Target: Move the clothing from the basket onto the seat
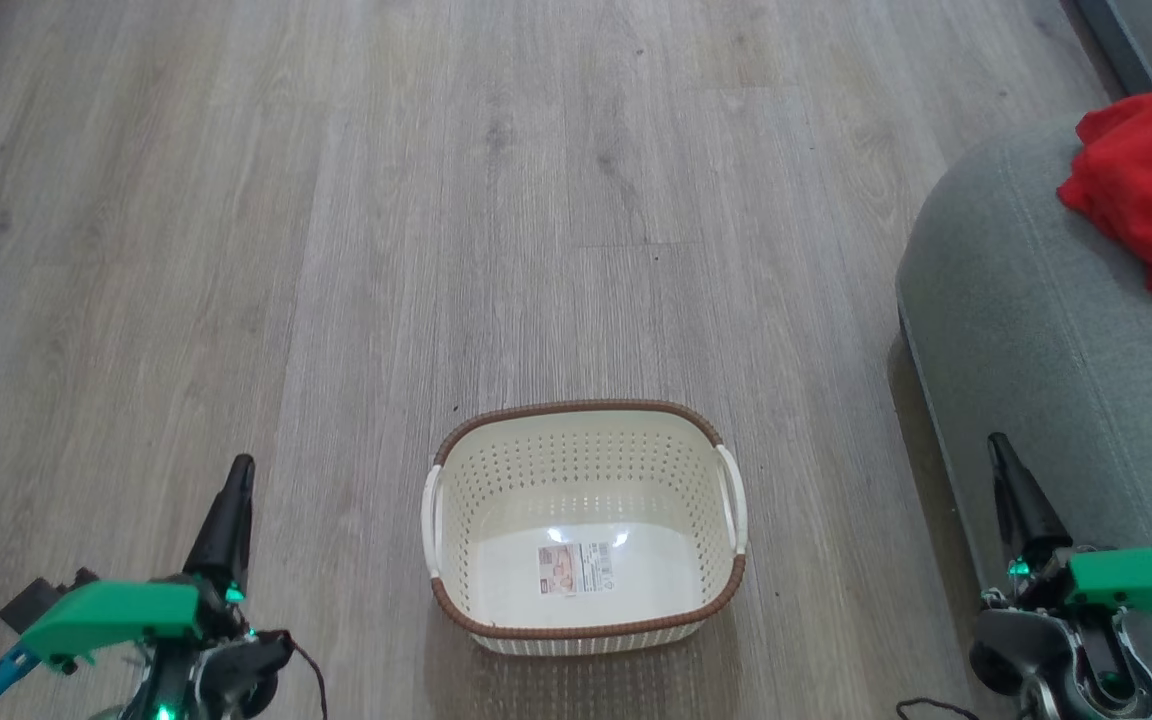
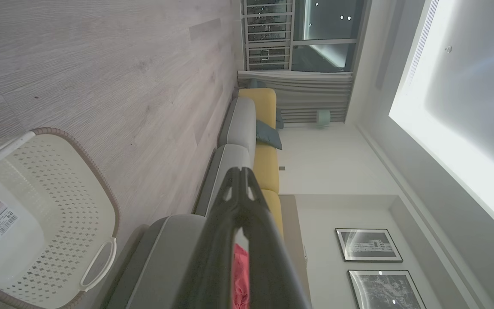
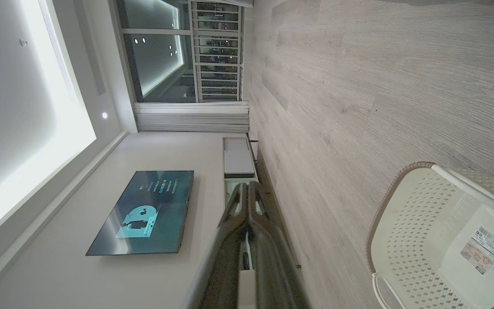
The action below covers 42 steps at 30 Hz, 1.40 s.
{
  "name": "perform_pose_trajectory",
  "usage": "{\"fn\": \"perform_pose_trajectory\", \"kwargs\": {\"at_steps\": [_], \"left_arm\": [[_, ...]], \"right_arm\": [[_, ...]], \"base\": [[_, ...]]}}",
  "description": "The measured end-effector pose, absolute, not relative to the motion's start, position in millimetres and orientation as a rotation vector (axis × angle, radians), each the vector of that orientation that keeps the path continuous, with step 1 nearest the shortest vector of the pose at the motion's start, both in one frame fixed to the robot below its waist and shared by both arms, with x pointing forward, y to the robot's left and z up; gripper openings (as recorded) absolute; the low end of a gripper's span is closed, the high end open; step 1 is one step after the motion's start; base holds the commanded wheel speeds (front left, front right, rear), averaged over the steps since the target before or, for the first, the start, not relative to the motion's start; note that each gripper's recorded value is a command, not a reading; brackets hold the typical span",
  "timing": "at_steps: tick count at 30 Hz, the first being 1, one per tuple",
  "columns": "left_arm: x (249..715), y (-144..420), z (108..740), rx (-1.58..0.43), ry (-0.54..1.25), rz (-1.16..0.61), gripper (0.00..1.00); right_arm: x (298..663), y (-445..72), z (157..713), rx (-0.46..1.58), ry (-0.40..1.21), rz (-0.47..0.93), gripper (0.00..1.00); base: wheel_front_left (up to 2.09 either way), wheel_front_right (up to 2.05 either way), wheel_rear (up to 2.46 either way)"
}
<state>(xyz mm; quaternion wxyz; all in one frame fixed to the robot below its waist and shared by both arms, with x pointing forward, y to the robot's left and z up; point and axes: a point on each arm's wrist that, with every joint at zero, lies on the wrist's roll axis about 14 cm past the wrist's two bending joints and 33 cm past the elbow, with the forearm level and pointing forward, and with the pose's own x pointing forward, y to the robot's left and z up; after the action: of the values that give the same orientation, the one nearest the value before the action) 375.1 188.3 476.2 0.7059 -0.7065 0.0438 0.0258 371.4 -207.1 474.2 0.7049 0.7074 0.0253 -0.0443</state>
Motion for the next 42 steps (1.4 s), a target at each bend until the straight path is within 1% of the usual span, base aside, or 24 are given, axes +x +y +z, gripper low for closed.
{"fn": "perform_pose_trajectory", "kwargs": {"at_steps": [42], "left_arm": [[375.2, 188.7, 476.3, -1.571, 0.095, 0.058, 0.0]], "right_arm": [[371.4, -207.3, 474.3, 1.573, 0.056, -0.099, 0.0]], "base": [[0.0, 0.0, 0.0]]}}
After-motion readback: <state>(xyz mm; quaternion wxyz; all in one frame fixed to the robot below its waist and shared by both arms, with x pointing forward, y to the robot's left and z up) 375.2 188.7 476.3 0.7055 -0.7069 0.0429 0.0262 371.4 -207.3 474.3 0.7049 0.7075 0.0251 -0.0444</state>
